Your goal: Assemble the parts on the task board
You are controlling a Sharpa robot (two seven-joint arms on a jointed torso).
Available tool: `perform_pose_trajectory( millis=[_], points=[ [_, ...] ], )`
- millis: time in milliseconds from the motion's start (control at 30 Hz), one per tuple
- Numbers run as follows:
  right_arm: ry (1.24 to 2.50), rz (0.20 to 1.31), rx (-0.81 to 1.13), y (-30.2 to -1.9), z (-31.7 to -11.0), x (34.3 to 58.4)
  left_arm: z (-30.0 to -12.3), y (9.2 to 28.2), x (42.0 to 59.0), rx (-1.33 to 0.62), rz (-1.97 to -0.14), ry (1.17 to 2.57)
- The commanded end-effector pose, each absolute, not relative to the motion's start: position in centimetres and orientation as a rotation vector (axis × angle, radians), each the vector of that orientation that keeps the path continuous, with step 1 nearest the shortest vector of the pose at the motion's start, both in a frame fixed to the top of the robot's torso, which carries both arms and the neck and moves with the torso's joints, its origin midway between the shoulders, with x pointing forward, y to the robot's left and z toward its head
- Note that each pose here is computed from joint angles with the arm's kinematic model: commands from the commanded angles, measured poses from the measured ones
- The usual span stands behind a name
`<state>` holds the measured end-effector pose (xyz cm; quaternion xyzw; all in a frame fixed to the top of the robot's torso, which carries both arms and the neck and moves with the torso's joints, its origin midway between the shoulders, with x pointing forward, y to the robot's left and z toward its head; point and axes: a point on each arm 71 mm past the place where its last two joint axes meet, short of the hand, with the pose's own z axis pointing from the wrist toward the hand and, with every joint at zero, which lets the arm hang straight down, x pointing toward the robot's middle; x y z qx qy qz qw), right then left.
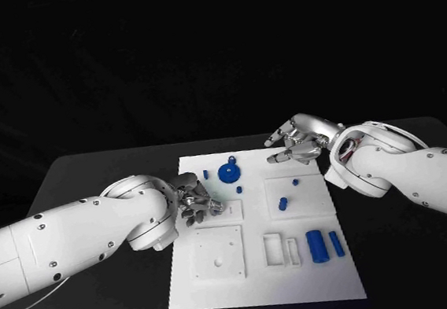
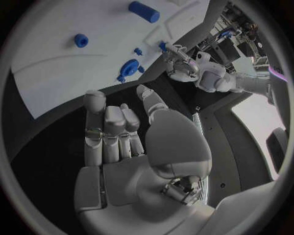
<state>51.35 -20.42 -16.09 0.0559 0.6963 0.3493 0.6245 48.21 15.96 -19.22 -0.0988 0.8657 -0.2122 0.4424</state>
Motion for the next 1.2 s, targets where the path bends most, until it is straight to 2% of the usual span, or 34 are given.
perform_pose_trajectory(
  millis=[33,667,1200],
  points=[
    [1.6,0.807,0.123,-20.3,-16.1,51.3,-19.1,15.7,48.3,-0.221,-0.52,2.174],
    [1.495,0.885,0.353,-21.9,-15.7,51.9,-19.0,15.1,48.6,-0.142,-0.458,2.192],
    [1.471,0.881,0.399,-22.5,-15.7,52.1,-19.0,15.3,48.6,-0.126,-0.427,2.19]
  ],
)
